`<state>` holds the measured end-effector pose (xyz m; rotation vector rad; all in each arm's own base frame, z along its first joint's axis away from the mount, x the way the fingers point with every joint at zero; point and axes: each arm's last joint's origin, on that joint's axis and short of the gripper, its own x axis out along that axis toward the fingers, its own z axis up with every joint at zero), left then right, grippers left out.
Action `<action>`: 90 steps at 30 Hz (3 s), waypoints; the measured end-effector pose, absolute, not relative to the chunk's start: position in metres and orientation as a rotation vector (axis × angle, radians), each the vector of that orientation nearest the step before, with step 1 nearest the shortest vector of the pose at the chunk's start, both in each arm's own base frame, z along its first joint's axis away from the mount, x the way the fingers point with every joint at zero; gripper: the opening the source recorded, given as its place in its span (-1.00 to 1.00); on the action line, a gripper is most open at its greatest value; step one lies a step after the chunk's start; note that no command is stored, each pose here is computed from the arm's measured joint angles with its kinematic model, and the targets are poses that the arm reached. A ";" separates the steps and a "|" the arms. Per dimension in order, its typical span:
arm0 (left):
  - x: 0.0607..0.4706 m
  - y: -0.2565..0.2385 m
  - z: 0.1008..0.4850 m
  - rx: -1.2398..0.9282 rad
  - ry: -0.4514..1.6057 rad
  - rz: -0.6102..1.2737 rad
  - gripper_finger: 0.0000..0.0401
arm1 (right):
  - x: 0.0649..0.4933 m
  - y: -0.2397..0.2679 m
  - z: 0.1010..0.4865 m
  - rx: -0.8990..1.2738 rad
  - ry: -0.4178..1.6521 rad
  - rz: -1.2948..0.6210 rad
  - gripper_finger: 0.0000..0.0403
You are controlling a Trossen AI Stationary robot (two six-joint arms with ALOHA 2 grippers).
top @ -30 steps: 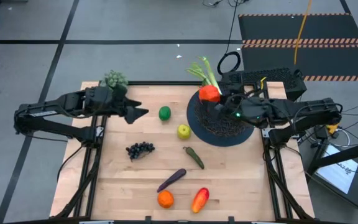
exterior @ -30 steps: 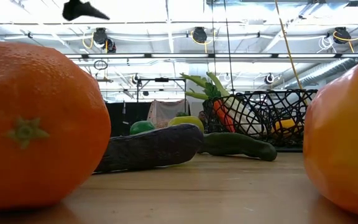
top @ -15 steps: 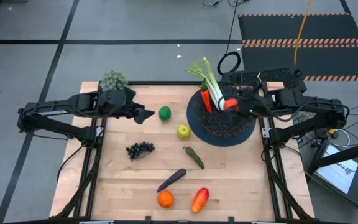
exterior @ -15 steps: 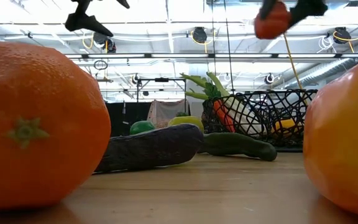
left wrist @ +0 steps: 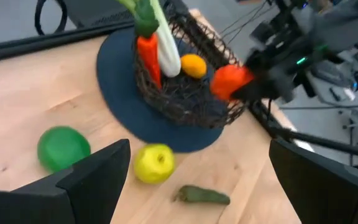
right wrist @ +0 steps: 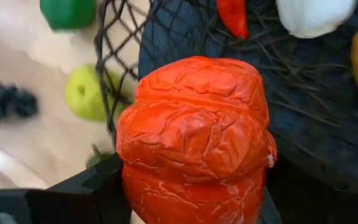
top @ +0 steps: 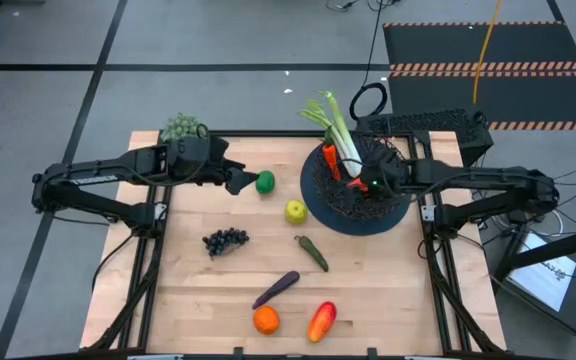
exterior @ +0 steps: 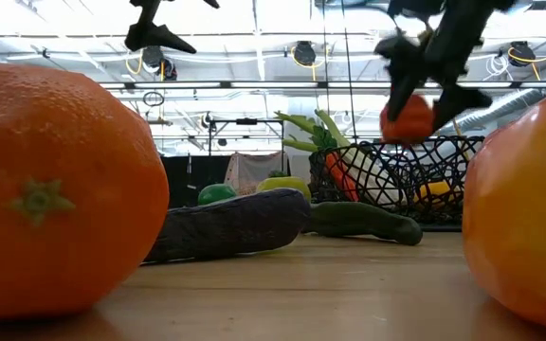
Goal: Build produce basket
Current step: Put the orange pumpkin into the black woven basket, then put the red apple into the black woven basket
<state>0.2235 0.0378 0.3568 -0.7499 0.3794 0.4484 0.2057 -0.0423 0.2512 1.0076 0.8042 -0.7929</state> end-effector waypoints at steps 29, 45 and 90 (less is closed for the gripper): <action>0.233 0.000 0.369 -0.838 0.289 0.258 0.90 | 0.191 -0.089 0.231 0.822 0.685 -0.845 0.73; 0.231 -0.035 0.359 -0.741 0.368 0.285 0.90 | 0.170 -0.048 0.313 1.035 0.170 -0.452 0.80; 0.358 -0.014 0.280 -0.182 0.840 0.328 0.90 | 0.137 0.035 0.330 0.566 0.236 -0.074 0.67</action>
